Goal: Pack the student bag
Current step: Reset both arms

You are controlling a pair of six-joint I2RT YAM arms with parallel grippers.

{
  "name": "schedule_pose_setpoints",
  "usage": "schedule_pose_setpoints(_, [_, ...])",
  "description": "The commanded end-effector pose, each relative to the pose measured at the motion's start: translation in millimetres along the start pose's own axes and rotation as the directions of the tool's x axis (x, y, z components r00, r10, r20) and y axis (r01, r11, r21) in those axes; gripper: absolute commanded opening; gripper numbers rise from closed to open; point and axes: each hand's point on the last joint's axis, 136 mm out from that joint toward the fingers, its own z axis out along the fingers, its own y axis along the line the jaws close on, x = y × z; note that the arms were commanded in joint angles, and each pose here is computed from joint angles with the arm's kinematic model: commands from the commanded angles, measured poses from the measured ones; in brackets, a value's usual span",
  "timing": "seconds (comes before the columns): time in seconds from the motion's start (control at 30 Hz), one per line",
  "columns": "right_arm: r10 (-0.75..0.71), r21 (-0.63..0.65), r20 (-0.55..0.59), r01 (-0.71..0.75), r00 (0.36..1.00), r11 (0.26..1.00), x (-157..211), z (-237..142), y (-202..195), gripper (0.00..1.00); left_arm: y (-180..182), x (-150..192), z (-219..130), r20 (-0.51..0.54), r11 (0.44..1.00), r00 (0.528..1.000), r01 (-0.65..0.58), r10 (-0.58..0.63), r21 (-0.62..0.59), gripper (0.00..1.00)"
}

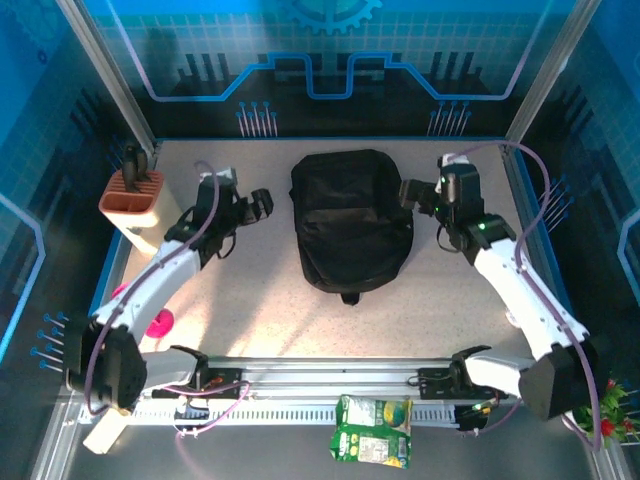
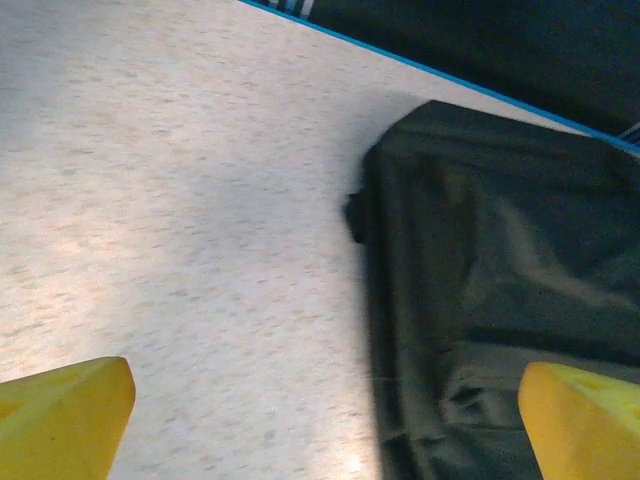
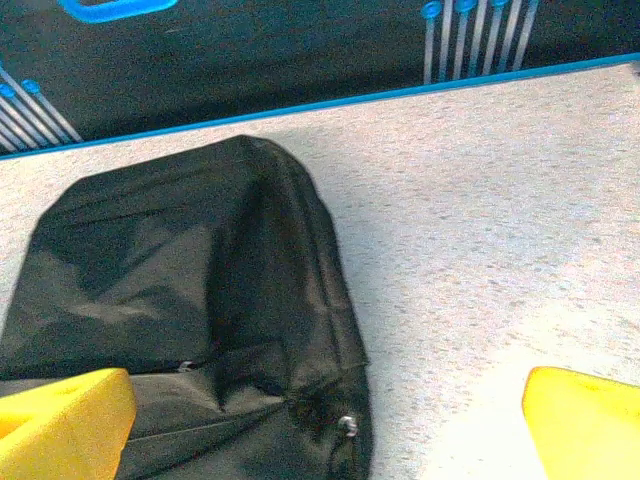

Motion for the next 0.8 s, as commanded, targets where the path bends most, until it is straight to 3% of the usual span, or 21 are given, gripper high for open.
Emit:
schedule_pose_setpoints(0.0, [0.011, 0.164, 0.079, -0.024, 0.997, 0.986, 11.2, -5.0, -40.3, 1.00, 40.2, 0.3, -12.5, 0.109, 0.982, 0.988, -0.091, 0.110, -0.165, 0.99])
schedule_pose_setpoints(0.2, [-0.001, 0.345, 0.157, -0.053, 0.988, 0.937, 54.7, -6.7, -90.2, 1.00, 93.3, 14.6, -28.5, 0.194, 0.937, 0.970, -0.070, 0.144, -0.342, 0.99])
schedule_pose_setpoints(0.43, [0.006, 0.422, 0.078, -0.038, 0.997, 0.906, 96.0, 24.8, -119.5, 1.00, 130.9, 22.3, -31.8, 0.306, 0.919, 0.942, -0.010, 0.141, -0.394, 0.99])
schedule_pose_setpoints(0.57, [-0.055, 0.397, 0.083, 0.018, 0.995, 0.917, 92.0, 40.2, -116.3, 1.00, 143.4, 29.9, -21.2, 0.314, 0.920, 0.939, -0.005, 0.139, -0.393, 0.99])
schedule_pose_setpoints(0.77, [-0.143, 0.291, 0.118, 0.103, 0.983, 0.951, 98.7, 58.3, -98.9, 1.00, 134.0, 34.9, -3.9, 0.330, 0.950, 0.926, -0.078, 0.181, -0.303, 0.99])
